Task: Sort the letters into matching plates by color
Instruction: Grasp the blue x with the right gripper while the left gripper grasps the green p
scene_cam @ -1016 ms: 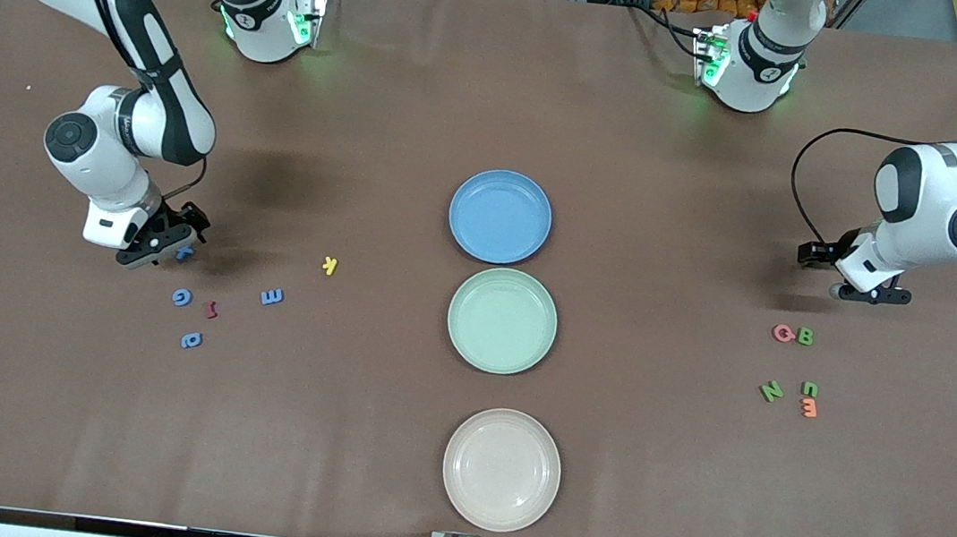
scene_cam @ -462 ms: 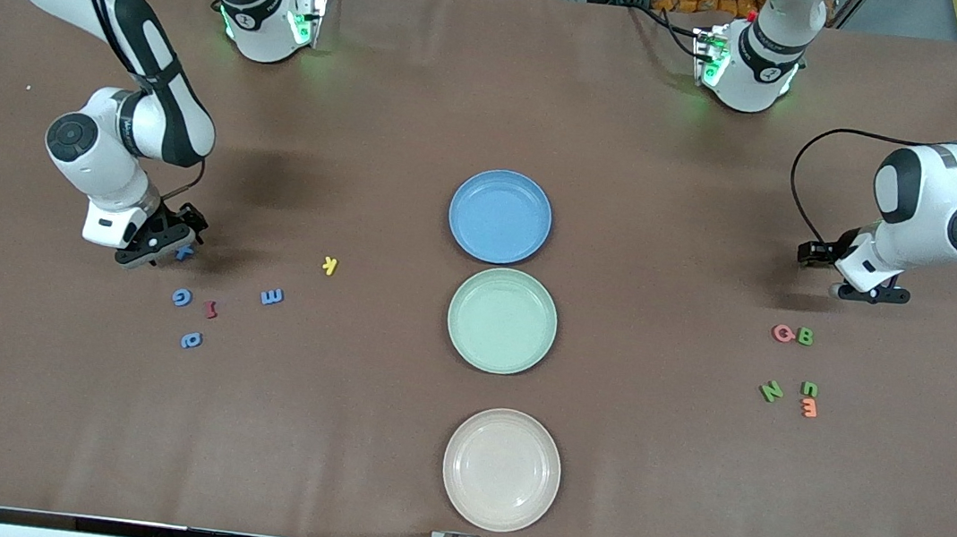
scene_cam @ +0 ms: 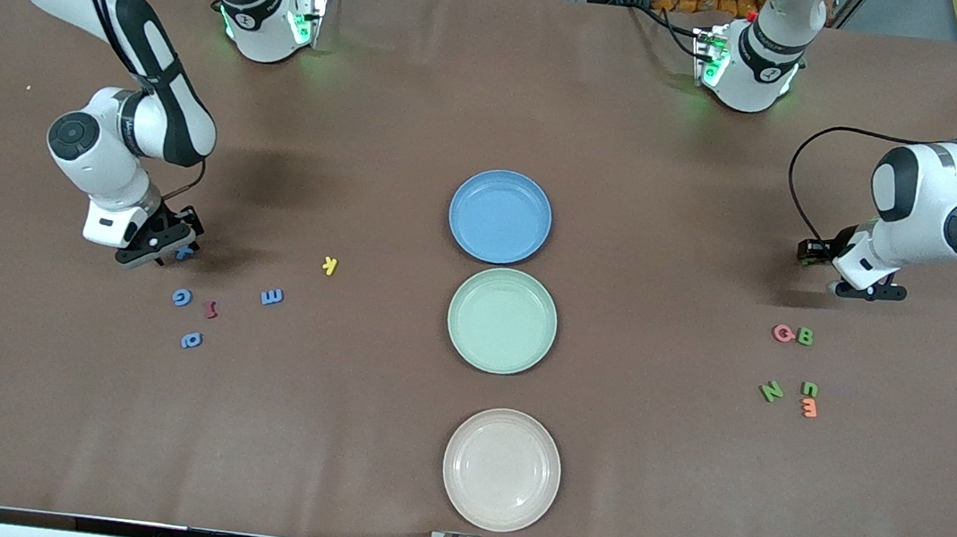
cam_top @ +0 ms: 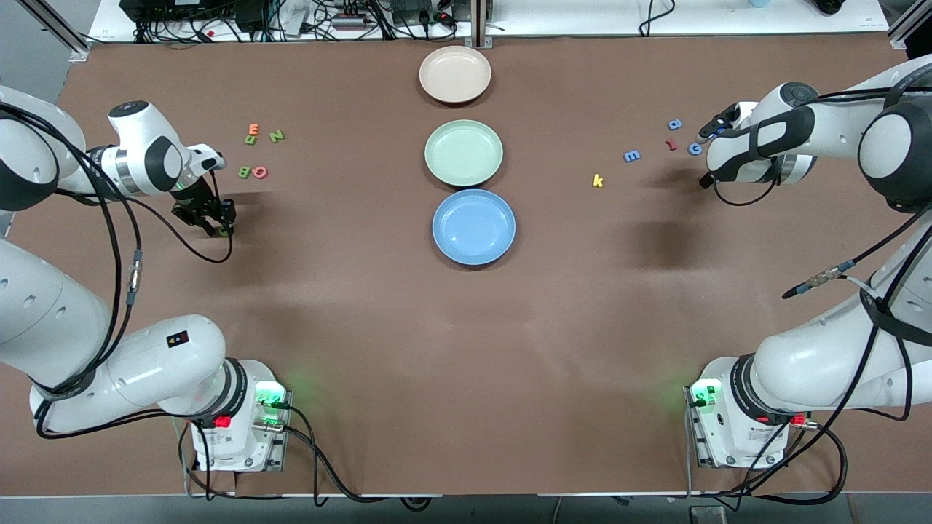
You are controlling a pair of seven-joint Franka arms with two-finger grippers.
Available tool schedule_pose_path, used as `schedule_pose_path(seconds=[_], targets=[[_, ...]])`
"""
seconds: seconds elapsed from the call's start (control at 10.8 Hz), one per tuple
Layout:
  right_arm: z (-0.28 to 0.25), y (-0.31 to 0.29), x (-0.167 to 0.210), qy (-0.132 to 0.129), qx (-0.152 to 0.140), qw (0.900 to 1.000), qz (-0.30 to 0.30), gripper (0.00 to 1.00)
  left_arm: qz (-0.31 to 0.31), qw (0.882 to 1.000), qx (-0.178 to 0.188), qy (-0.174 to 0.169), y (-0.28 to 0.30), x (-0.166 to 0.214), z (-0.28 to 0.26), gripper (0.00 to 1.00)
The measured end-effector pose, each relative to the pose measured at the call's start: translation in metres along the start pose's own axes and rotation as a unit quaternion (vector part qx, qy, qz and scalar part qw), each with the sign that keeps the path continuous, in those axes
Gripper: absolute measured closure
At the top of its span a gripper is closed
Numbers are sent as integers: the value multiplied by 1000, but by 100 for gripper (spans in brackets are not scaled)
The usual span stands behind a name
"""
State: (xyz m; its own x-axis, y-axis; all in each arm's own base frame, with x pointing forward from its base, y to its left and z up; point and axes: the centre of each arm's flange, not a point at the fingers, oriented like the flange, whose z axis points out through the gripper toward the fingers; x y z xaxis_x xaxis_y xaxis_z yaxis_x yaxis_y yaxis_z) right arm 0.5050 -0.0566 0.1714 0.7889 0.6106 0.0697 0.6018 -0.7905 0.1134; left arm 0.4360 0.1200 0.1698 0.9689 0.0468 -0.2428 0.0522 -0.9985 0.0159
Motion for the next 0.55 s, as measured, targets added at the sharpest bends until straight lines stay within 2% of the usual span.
schedule_pose_path(seconds=[0.09,0.18,0.28,0.55], targets=[[1,-1,-1,2,-2,1000,0,29,-1,1000,0,0,-1,0,0,56],[2,-2,-1,2,-1,1000,-1,35,-1,1000,0,1,-1,0,-1,61],[2,-3,-1,2,-1,1000,-2,36,-1,1000,1,2,-1,0,-2,73],[3,-4,-1,1,0,1000,-3,45,4,1000,1,4,4,2,-3,72]])
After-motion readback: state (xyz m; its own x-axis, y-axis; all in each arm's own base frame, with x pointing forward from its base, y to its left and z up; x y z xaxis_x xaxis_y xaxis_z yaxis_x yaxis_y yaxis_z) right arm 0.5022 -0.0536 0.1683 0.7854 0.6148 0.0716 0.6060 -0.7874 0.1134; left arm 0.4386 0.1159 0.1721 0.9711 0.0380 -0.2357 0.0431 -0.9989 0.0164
